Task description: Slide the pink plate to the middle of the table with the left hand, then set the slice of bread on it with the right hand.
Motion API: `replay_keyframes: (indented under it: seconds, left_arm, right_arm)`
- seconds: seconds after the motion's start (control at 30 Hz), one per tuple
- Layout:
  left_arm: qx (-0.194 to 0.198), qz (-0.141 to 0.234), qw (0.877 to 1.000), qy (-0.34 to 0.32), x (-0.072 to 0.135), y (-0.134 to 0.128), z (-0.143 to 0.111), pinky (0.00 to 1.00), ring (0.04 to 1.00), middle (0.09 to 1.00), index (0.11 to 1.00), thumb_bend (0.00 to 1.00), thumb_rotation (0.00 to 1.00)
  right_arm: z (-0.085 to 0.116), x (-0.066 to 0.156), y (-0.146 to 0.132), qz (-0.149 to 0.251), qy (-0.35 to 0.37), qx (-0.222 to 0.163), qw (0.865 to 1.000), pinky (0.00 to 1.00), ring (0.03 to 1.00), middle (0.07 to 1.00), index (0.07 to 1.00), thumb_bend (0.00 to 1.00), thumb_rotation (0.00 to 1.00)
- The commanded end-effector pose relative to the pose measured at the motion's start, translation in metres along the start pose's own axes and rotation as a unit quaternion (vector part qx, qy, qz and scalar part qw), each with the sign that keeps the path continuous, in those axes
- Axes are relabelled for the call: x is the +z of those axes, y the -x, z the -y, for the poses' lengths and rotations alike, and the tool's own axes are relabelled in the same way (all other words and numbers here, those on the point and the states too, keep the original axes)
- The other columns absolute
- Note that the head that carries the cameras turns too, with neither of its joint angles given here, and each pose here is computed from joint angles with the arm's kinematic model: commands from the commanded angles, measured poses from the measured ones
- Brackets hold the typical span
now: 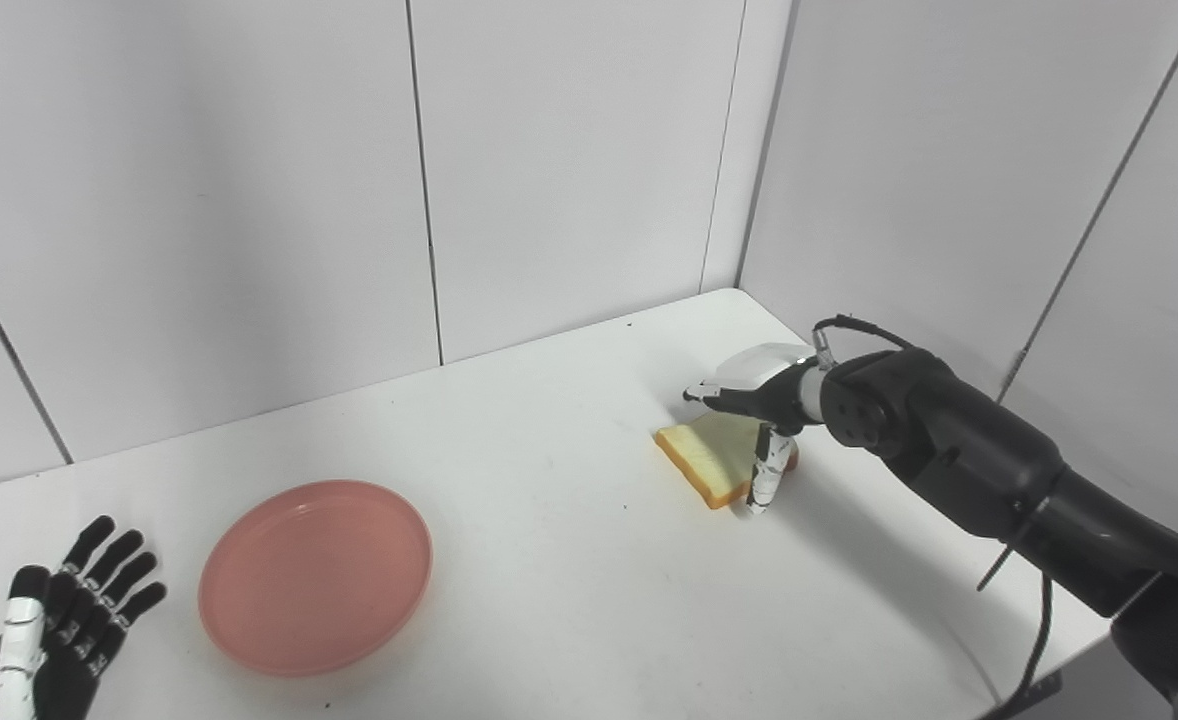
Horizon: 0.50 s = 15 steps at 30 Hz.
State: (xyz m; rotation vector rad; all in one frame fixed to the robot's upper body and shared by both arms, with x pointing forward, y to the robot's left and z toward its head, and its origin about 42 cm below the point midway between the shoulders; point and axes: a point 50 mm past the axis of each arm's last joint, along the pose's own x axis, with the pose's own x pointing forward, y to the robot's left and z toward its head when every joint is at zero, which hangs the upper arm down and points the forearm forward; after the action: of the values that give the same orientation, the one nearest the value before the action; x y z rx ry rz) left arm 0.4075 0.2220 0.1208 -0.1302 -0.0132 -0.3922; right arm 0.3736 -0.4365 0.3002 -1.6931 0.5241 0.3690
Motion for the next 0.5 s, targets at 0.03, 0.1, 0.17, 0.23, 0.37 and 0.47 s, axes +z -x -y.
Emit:
replay_keyframes:
  seconds: [0.03, 0.1, 0.17, 0.23, 0.37, 0.47]
  left_arm:
    - [0.012, -0.061, 0.998, 0.013, -0.022, 0.014, -0.004, 0.86, 0.914, 0.924, 0.916, 0.78, 0.97]
    - [0.009, -0.061, 0.998, 0.018, -0.022, 0.013, -0.003, 0.88, 0.923, 0.933, 0.926, 0.78, 0.97]
    - [0.008, -0.062, 0.998, 0.016, -0.022, 0.013, -0.003, 0.88, 0.919, 0.931, 0.924, 0.77, 0.98]
    - [0.006, -0.063, 0.998, 0.013, -0.022, 0.014, -0.003, 0.88, 0.924, 0.937, 0.928, 0.77, 0.98]
    - [0.008, -0.061, 0.998, 0.012, -0.020, 0.014, -0.001, 0.87, 0.920, 0.932, 0.923, 0.77, 0.98]
    - [0.008, -0.060, 0.998, 0.011, -0.019, 0.014, -0.001, 0.88, 0.921, 0.931, 0.924, 0.78, 0.97]
  right_arm:
    - [0.025, -0.008, 0.006, -0.004, -0.001, -0.049, 0.999, 0.86, 0.990, 1.000, 1.000, 1.00, 0.27]
    - [0.025, -0.009, 0.002, -0.006, -0.013, -0.049, 0.999, 0.87, 0.996, 1.000, 1.000, 1.00, 0.26]
    - [0.025, -0.009, -0.003, -0.009, -0.017, -0.047, 0.999, 0.88, 0.997, 1.000, 1.000, 1.00, 0.25]
    - [0.026, -0.008, -0.006, -0.006, -0.017, -0.049, 0.999, 0.88, 0.995, 1.000, 1.000, 1.00, 0.25]
    - [0.025, -0.008, -0.017, -0.009, -0.021, -0.045, 0.999, 0.90, 1.000, 1.000, 1.000, 1.00, 0.26]
    - [0.025, -0.004, -0.024, -0.009, -0.024, -0.044, 0.999, 0.89, 0.996, 1.000, 1.000, 1.00, 0.23]
